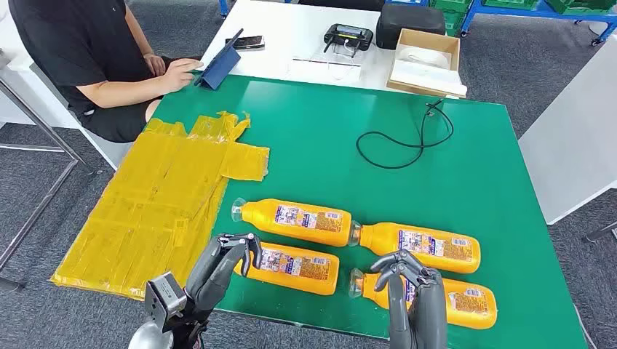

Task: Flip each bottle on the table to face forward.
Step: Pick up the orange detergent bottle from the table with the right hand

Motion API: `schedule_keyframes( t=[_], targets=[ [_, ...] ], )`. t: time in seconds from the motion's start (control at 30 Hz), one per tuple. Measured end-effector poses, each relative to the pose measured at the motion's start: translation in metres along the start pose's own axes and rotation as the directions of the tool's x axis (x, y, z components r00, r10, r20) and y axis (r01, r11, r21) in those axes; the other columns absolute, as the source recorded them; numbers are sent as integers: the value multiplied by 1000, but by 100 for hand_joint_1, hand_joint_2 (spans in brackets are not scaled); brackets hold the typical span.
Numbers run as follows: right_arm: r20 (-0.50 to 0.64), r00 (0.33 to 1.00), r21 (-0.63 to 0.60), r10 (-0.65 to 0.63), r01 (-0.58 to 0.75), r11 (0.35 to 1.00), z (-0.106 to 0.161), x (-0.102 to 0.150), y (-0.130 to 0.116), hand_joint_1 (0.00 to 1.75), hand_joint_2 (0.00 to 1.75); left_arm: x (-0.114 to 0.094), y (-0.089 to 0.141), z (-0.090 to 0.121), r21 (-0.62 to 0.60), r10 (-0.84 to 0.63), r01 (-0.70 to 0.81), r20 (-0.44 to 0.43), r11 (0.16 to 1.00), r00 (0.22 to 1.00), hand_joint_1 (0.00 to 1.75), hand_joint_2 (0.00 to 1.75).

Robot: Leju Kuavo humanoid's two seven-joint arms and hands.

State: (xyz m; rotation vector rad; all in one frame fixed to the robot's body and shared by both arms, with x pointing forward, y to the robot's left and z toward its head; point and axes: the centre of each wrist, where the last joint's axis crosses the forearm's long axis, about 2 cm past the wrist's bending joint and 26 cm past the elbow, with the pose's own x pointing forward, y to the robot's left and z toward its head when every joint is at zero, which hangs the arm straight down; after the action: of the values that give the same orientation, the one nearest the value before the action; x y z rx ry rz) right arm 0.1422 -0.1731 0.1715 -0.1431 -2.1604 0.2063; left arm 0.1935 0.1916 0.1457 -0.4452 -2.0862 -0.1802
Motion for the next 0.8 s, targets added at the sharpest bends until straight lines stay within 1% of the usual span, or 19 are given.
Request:
schedule_keyframes(
  t=[0.07, 0.1, 0.13, 0.17, 0.2, 0.27, 0.3, 0.33, 0.4, 0.47, 0.53, 0.6, 0.67, 0.8],
  targets=[
    [-18, 998, 8, -64, 64, 998, 7, 1, 2, 175, 0, 3, -5, 13, 111, -17, 16, 11, 994, 1000, 175, 0],
    [-32, 993, 12, -114, 114, 993, 13, 1, 3, 175, 0, 5, -9, 25, 199, -35, 32, 14, 979, 999, 175, 0],
    [-42, 989, 12, -143, 143, 990, 19, 2, 5, 175, 0, 8, -13, 37, 261, -46, 42, 11, 965, 999, 175, 0],
    [-48, 987, 12, -156, 157, 988, 24, 3, 5, 157, 0, 11, -16, 45, 297, -50, 47, 5, 954, 999, 175, 0],
    [-51, 985, 14, -162, 163, 986, 26, 3, 6, 115, 0, 13, -18, 52, 317, -49, 47, -2, 947, 999, 143, 0],
    [-57, 984, 18, -168, 169, 985, 29, 3, 6, 27, 0, 16, -20, 59, 347, -45, 49, -20, 936, 999, 56, 0],
    [-64, 984, 19, -166, 167, 986, 30, 3, 6, 1, 0, 18, -20, 60, 361, -44, 52, -32, 931, 999, 12, 0],
    [-73, 984, 21, -161, 163, 986, 31, 3, 6, 0, 0, 19, -20, 62, 375, -43, 57, -45, 925, 998, 0, 0],
    [-94, 987, 22, -129, 132, 991, 35, 4, 5, 0, 87, 20, -21, 65, 398, -41, 66, -70, 915, 997, 0, 0],
    [-115, 991, 23, -63, 66, 998, 39, 5, 5, 0, 175, 20, -22, 68, 414, -38, 72, -89, 907, 995, 0, 0],
    [-141, 990, 24, -13, 17, 1000, 42, 6, 4, 0, 175, 21, -24, 71, 425, -36, 76, -101, 902, 994, 0, 0],
    [-176, 984, 36, 3, 3, 999, 43, 6, 5, 0, 175, 22, -24, 73, 427, -35, 79, -109, 901, 993, 0, 0],
    [-213, 976, 75, 43, -27, 997, 41, 6, 6, 0, 175, 24, -24, 73, 420, -33, 80, -118, 904, 992, 0, 0],
    [-248, 937, 205, 247, -199, 958, 31, -1, 12, 0, 175, 25, -23, 72, 391, -19, 68, -128, 918, 992, 0, 0]
  ],
)
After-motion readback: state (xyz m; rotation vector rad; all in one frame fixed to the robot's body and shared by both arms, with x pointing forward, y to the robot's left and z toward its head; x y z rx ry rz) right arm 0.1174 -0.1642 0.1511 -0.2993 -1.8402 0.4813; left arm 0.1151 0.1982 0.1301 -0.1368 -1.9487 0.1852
